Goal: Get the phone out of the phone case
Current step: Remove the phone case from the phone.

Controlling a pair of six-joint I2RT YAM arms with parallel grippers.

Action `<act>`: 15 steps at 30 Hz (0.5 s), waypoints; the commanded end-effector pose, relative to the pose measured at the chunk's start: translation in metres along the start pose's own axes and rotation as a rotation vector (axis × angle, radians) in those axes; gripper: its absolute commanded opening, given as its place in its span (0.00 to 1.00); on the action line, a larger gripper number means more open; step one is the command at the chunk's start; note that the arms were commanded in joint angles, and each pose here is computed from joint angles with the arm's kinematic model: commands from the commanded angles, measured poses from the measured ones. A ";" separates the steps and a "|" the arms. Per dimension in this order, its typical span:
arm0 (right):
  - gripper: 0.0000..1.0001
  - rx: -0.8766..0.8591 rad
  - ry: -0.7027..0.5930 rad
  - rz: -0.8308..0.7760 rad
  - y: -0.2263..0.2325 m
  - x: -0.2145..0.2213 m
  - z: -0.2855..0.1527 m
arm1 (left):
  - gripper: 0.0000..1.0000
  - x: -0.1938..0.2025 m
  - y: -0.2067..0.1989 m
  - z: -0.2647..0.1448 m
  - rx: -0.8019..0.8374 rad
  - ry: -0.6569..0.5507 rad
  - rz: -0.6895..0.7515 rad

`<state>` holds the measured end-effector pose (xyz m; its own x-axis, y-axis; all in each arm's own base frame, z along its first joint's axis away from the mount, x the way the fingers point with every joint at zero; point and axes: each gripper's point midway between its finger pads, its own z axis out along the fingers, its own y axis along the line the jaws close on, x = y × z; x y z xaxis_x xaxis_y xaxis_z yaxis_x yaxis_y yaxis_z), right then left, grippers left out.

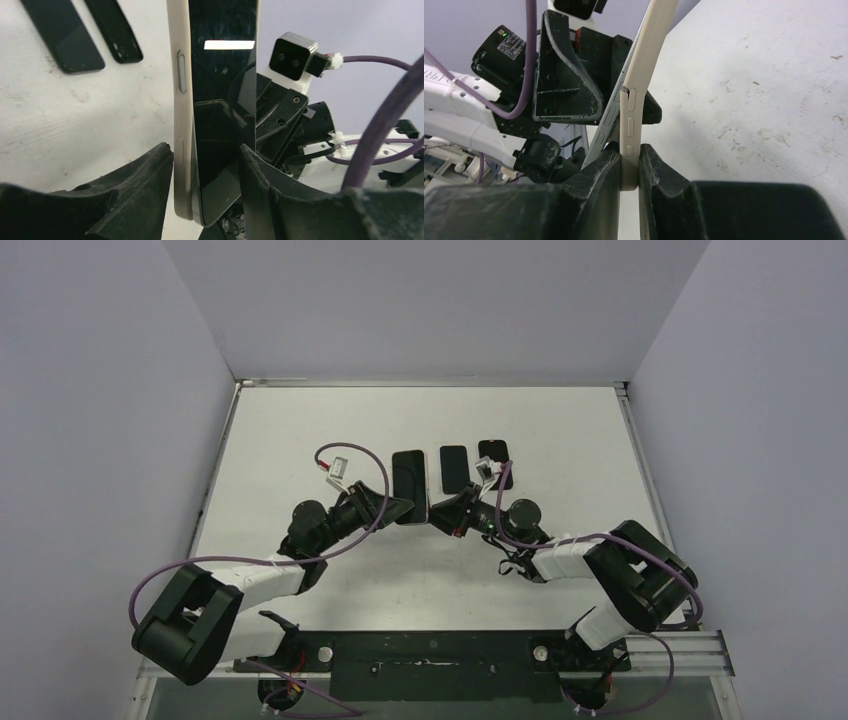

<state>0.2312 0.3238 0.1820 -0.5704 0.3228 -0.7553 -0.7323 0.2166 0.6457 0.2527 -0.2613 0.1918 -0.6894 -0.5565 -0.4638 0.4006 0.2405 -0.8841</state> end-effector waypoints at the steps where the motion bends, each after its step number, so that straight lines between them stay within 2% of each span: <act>1: 0.00 -0.112 -0.190 -0.088 0.029 -0.047 0.002 | 0.50 0.000 0.027 0.002 -0.140 0.036 0.090; 6: 0.00 -0.030 -0.175 -0.022 0.005 -0.032 0.000 | 0.62 -0.016 0.029 0.006 -0.207 0.002 0.150; 11: 0.00 0.028 -0.166 0.016 -0.011 -0.021 -0.003 | 0.68 -0.025 0.033 0.009 -0.302 0.009 0.233; 15: 0.00 0.061 -0.161 0.033 -0.021 -0.015 -0.004 | 0.72 -0.025 0.033 0.011 -0.397 0.027 0.352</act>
<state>0.2462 0.3129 0.1402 -0.6248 0.3712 -0.6869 -0.6143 0.3093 0.7259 0.2833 -0.2507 0.1616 -0.6439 -0.4535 -0.6162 0.3212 0.5707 -0.7557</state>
